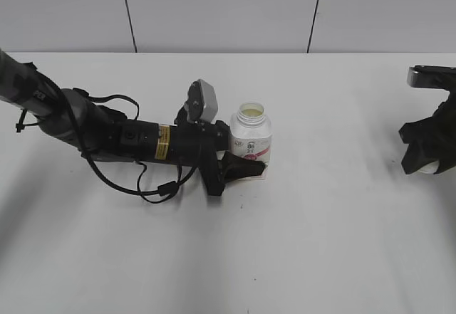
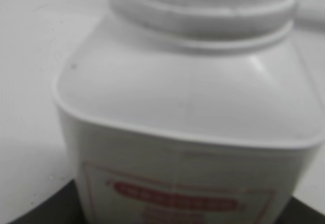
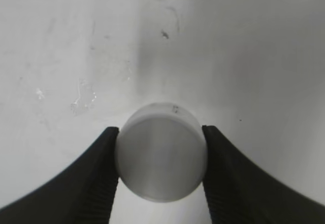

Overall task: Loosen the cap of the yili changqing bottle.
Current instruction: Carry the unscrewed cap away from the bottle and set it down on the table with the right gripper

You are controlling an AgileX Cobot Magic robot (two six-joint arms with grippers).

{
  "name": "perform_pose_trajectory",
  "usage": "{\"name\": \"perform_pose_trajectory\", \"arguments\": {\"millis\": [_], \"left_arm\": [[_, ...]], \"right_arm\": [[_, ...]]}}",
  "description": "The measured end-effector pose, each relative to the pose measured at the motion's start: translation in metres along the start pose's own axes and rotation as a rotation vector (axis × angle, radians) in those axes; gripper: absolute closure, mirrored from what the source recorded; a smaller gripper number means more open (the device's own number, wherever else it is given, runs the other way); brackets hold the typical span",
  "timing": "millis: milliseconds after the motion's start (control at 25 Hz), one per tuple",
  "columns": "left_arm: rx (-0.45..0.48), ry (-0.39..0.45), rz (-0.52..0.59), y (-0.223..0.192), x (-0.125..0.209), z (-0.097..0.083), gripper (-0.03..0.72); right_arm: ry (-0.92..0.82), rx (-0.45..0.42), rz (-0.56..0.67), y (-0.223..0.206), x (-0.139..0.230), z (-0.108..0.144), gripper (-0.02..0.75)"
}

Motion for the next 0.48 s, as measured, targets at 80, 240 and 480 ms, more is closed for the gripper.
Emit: {"name": "perform_pose_trajectory", "arguments": {"millis": [80, 240, 480], "left_arm": [[0.000, 0.000, 0.000, 0.000, 0.000, 0.000, 0.294], [0.000, 0.000, 0.000, 0.000, 0.000, 0.000, 0.294], [0.000, 0.000, 0.000, 0.000, 0.000, 0.000, 0.294]], "right_arm": [[0.007, 0.012, -0.012, -0.002, -0.001, -0.002, 0.350], [0.021, 0.034, -0.048, -0.005, -0.006, -0.005, 0.350], [0.019, 0.042, -0.033, -0.018, -0.006, -0.008, 0.351]]}}
Point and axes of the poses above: a point on each arm's last joint axis where the gripper is mounted, y pointing back along that axis away from the gripper, z along the wrist's bending axis when the last joint is at zero, x = y × z, the point moved 3 cm from there along -y, pointing out along that axis toward the gripper, and after that the axes turned 9 degrees about -y, right-handed, at the moved point
